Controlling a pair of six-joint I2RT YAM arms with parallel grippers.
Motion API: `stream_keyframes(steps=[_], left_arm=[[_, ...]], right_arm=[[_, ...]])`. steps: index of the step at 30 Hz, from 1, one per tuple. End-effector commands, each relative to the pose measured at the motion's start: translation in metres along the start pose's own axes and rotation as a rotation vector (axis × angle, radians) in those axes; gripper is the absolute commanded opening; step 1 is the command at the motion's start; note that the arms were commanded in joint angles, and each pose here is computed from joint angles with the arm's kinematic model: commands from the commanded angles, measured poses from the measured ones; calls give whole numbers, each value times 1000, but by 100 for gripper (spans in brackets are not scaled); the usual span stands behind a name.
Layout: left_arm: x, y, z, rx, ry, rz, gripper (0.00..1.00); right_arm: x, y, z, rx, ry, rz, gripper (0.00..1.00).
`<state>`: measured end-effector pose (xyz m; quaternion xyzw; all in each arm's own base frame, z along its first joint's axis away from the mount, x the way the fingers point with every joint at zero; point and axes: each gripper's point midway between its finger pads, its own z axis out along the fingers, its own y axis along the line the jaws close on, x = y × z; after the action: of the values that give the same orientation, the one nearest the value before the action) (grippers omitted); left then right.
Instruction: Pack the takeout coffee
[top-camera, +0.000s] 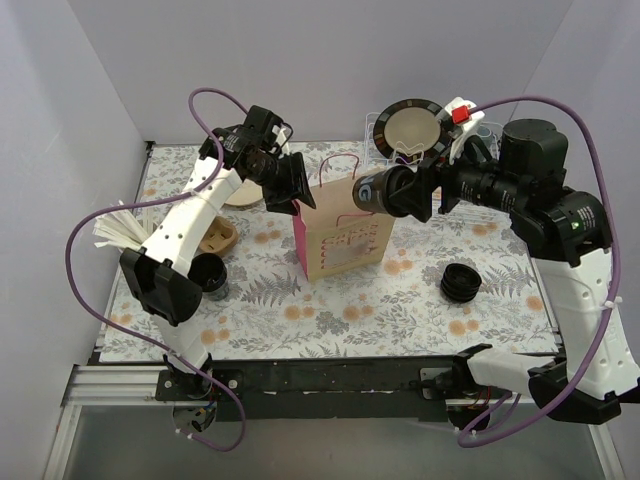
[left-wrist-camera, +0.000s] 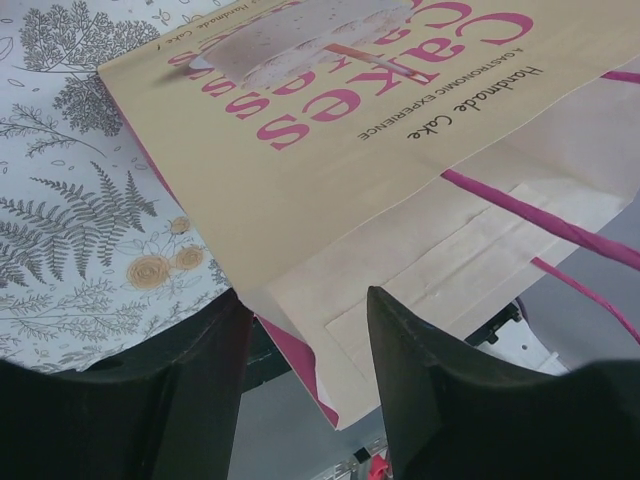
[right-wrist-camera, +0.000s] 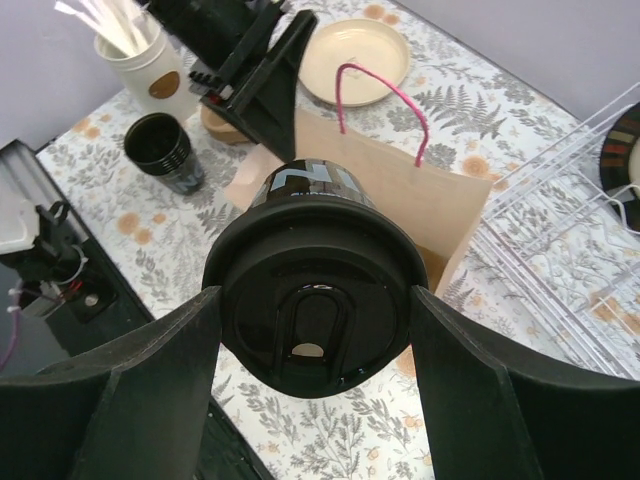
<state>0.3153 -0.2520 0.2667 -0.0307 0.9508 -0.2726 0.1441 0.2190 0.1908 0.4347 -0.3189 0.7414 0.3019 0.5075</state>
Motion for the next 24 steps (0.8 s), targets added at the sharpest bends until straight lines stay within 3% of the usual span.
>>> stream_keyframes(steps=[1,4,12,19,24], left_arm=[[6,9,-12,-54,-20,-20,49],[6,12,-28,-64,-94,-38,49],[11,20,-18,-63,-103,-66,49],[-14,14,4,-68,-96,37,44],[-39,11,4,-109,-134,112,40]], right_arm=[[-32,-20,-3,116,-86,-42,46],[-31,-30,2,156,-82,-51,46],[-41,-34,22,112,-121,-163,45],[-49,-27,41,96,-90,-264,45],[-29,-25,48,100,-3,-319,45]])
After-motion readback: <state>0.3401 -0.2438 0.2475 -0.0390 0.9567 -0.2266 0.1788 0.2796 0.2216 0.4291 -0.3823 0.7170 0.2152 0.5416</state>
